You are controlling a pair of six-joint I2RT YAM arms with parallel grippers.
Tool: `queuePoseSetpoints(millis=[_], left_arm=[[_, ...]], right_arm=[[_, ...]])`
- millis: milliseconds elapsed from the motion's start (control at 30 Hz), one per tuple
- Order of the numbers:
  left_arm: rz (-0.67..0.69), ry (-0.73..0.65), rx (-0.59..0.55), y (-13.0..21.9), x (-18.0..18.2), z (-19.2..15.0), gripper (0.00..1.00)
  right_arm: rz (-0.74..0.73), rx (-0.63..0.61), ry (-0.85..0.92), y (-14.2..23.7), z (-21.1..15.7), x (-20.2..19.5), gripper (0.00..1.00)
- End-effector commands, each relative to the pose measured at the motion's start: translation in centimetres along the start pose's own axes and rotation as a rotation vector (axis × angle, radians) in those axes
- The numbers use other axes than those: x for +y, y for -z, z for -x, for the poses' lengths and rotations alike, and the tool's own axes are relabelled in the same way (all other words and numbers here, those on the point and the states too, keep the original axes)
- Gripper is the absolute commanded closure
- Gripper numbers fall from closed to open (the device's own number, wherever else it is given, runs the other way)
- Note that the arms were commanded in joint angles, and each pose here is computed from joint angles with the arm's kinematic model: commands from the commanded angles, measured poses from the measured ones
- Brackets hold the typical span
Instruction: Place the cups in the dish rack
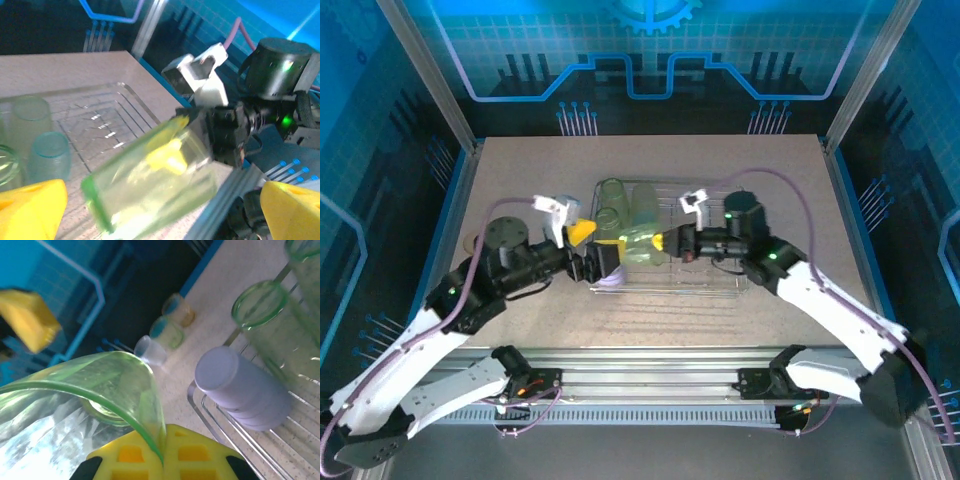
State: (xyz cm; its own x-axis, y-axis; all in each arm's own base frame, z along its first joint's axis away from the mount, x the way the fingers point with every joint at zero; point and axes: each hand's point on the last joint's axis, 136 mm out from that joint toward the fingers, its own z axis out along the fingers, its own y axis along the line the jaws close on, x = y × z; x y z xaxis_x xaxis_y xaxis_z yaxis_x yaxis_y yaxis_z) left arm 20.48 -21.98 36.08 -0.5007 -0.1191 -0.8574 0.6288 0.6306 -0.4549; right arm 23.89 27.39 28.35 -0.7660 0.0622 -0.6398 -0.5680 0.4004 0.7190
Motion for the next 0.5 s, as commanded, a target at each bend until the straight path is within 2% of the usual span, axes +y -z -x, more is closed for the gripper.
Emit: queuePoseSetpoints(millis=[0,200,333,467], left_arm=[[-0.168,-0.008,-0.001,-0.8,-3.2,1.3,0.01],[-0.282,0.050,0.035,-3.1,-4.7,1.2,0.01],[-0.375,0.074,0.058,-4.0,-6.1,1.4,0.01],[-0.415,0.093,0.091,-4.6,-6.6,1.1,0.01]], right_arm=[[0.124,-0.105,0.001,3.7,1.7,1.9,1.00],[0.203,-0.221,-0.002,7.8,3.2,3.0,1.00],[0.280,-0.255,0.022,8.4,4.0,4.6,1.00],[0.319,-0.235,0.018,8.0,4.1,5.2,1.00]])
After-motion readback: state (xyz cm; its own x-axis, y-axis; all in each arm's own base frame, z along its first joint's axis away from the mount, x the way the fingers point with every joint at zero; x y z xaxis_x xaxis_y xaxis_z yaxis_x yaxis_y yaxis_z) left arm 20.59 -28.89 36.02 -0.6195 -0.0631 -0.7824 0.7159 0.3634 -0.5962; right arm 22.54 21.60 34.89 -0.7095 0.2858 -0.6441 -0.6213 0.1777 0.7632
